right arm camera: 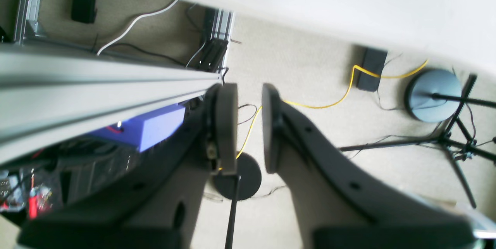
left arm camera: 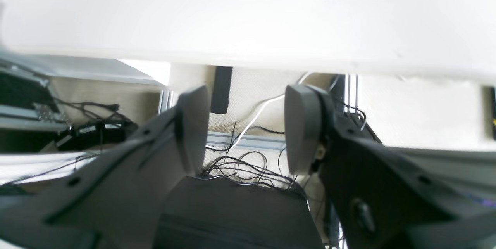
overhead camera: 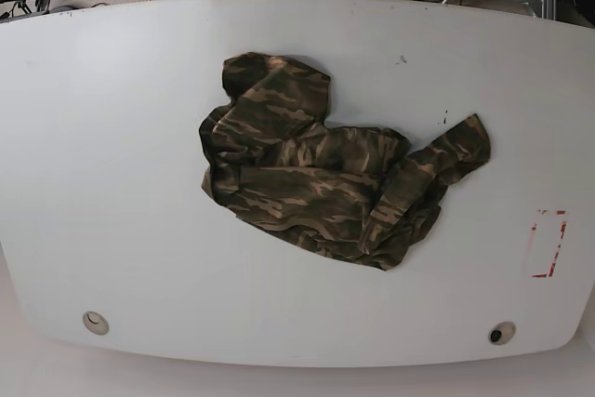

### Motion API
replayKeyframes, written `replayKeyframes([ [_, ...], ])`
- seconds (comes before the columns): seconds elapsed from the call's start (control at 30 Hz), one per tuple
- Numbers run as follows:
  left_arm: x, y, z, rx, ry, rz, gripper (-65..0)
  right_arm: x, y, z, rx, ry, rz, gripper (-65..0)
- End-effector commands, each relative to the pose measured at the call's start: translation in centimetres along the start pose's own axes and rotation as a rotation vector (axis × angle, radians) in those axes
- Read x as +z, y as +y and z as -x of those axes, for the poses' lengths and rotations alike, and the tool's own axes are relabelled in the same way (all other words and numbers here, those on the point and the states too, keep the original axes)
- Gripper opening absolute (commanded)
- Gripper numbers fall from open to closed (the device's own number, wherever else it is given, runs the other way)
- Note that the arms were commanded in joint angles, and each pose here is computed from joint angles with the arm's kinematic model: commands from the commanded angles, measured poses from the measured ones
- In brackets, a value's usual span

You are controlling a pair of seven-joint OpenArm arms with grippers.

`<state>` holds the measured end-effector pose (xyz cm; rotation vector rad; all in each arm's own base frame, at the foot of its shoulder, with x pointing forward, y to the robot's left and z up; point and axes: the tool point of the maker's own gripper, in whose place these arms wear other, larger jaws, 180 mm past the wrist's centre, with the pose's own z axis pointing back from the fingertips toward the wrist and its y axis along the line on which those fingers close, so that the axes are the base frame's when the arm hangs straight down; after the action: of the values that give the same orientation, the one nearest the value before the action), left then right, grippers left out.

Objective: Fold the T-shirt properly
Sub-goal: 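Lower the right gripper onto the camouflage shirt edge and grasp it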

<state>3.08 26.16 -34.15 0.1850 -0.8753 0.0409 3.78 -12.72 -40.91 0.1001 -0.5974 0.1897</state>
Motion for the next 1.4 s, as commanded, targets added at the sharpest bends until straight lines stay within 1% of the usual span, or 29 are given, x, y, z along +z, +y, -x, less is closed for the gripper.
replayKeyframes([
  [0.0,-0.3,0.7,-2.0,-0.003,-0.068,-0.02,-36.0,0.0,-1.1,-1.7,0.003,-0.062,0.029,-55.0],
  [0.1,-1.4,0.7,-3.2,-0.008,-0.115,-0.025,-35.8,-0.9,-2.3,-3.7,0.009,-0.116,0.059,-55.0],
  [0.2,-2.3,0.5,-4.4,0.003,-0.16,-0.025,-35.7,-1.6,-2.7,-5.6,0.015,-0.166,0.067,-55.0],
  [0.27,-3.1,-0.2,-5.4,0.011,-0.198,0.006,-35.6,-2.2,-3.1,-7.2,0.021,-0.208,0.074,-54.9],
  [0.37,-4.1,-1.6,-7.2,0.016,-0.259,0.079,-35.1,-2.9,-3.5,-8.7,0.027,-0.227,0.082,-54.4],
  [0.43,-4.5,-2.3,-8.0,0.02,-0.288,0.111,-31.2,-3.3,-3.8,-9.7,0.03,-0.241,0.087,-54.2],
  [0.47,-4.8,-2.6,-8.5,0.021,-0.305,0.124,-27.5,-3.6,-4.0,-10.6,0.033,-0.258,0.091,-54.2],
  [0.53,-5.4,-2.9,-9.7,0.025,-0.344,0.13,-20.6,-4.1,-4.3,-11.8,0.036,-0.276,0.097,-54.1],
  [0.6,-5.9,-2.9,-10.7,0.025,-0.378,0.13,-16.3,-4.5,-4.4,-12.8,0.04,-0.28,0.099,-53.7],
  [0.63,-6.1,-3.0,-11.0,0.016,-0.386,0.128,-15.6,-4.6,-4.5,-13.2,0.042,-0.283,0.102,-53.0],
  [0.67,-6.4,-3.0,-11.3,-0.001,-0.396,0.124,-15.7,-4.8,-4.6,-13.8,0.044,-0.289,0.103,-50.7],
  [0.73,-7.0,-3.1,-12.2,-0.04,-0.422,0.118,-15.6,-5.1,-4.9,-15.2,0.047,-0.311,0.11,-44.5],
  [0.83,-7.5,-3.3,-13.2,-0.076,-0.448,0.111,-15.4,-5.3,-5.2,-16.4,0.051,-0.329,0.115,-37.9],
  [0.93,-8.1,-3.3,-14.5,-0.095,-0.483,0.102,-15.4,-5.6,-5.5,-18.2,0.056,-0.36,0.123,-34.1],
  [0.97,-8.3,-3.3,-14.6,-0.099,-0.482,0.1,-15.4,-5.7,-5.6,-18.6,0.055,-0.361,0.124,-33.5],
  [1.07,-9.2,-3.0,-14.3,-0.104,-0.427,0.085,-15.6,-6.1,-6.1,-20.1,0.057,-0.36,0.132,-31.5],
  [1.2,-10.0,-3.0,-13.5,-0.097,-0.355,0.079,-15.6,-6.3,-6.1,-22.5,0.02,-0.385,0.1,-28.1],
  [1.27,-10.1,-3.1,-13.4,-0.095,-0.347,0.08,-15.4,-6.3,-6.3,-23.9,0.012,-0.4,0.08,-26.2],
  [1.37,-10.1,-3.5,-13.4,-0.094,-0.348,0.092,-15.3,-6.5,-6.7,-25.2,0.01,-0.408,0.062,-27.0],
])
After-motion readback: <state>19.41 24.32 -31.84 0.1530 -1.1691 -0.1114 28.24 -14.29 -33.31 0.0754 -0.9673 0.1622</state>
